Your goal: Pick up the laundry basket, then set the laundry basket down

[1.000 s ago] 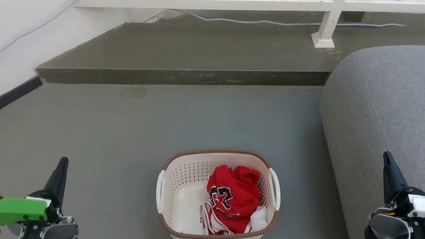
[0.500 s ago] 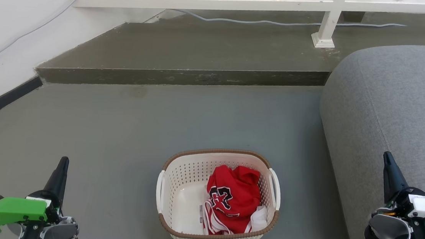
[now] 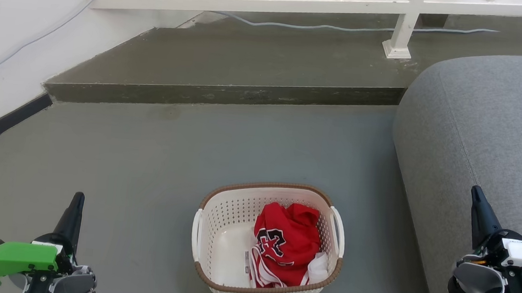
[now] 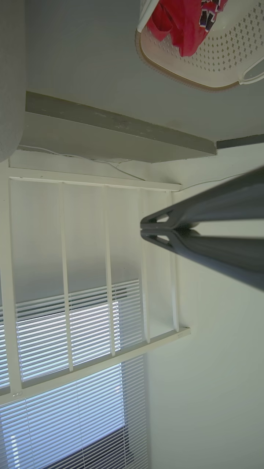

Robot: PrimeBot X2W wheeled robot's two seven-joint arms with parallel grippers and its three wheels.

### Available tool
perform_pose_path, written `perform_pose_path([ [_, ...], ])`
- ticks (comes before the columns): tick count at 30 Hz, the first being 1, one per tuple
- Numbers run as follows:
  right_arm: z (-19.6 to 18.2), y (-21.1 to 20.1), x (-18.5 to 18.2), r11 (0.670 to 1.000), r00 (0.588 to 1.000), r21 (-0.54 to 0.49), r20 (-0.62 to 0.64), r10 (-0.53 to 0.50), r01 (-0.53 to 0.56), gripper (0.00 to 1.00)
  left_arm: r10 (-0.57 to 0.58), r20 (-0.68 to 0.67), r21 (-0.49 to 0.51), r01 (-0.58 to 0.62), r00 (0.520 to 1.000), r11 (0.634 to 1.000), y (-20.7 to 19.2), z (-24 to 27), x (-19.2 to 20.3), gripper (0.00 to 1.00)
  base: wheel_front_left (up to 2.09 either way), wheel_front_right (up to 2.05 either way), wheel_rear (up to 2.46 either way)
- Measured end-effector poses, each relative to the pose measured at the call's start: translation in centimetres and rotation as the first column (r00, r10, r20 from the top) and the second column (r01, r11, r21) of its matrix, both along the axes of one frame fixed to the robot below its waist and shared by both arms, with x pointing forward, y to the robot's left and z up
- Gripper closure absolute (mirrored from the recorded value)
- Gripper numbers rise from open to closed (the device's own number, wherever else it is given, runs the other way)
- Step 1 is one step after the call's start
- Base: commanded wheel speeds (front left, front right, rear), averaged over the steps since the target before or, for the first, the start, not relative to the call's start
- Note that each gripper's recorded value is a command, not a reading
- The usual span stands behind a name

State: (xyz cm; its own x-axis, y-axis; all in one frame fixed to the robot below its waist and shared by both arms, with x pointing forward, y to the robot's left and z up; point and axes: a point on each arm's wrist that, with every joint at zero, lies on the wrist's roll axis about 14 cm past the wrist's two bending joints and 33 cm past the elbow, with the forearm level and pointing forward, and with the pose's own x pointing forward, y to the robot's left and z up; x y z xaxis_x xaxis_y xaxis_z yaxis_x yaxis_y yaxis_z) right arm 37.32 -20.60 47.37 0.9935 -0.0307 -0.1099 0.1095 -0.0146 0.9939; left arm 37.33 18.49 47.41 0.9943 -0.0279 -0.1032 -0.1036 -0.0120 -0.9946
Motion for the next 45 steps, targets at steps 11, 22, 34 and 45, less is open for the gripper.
perform_pose_path([
  [11,0.0,0.0,0.0,1.0,1.0,0.0,0.0,0.0,0.0,1.0,0.001,-0.001,0.0,-0.001,1.0,1.0,0.02,-0.02,0.0,1.0,0.0,0.0,0.0],
  [22,0.01,-0.02,0.0,1.0,1.0,0.001,0.001,0.0,0.0,1.0,0.002,-0.001,0.0,-0.002,1.0,1.0,0.06,-0.02,0.0,1.0,0.0,0.0,0.0],
  [34,0.03,-0.04,0.01,1.0,1.0,0.001,0.001,-0.001,0.001,1.0,0.002,0.0,0.0,-0.002,1.0,1.0,0.08,-0.01,0.0,1.0,0.0,0.0,0.0],
  [45,0.04,-0.05,0.01,1.0,1.0,0.0,0.001,-0.001,0.001,1.0,0.003,0.0,0.0,-0.003,1.0,1.0,0.1,0.0,0.01,1.0,0.0,0.0,0.0],
])
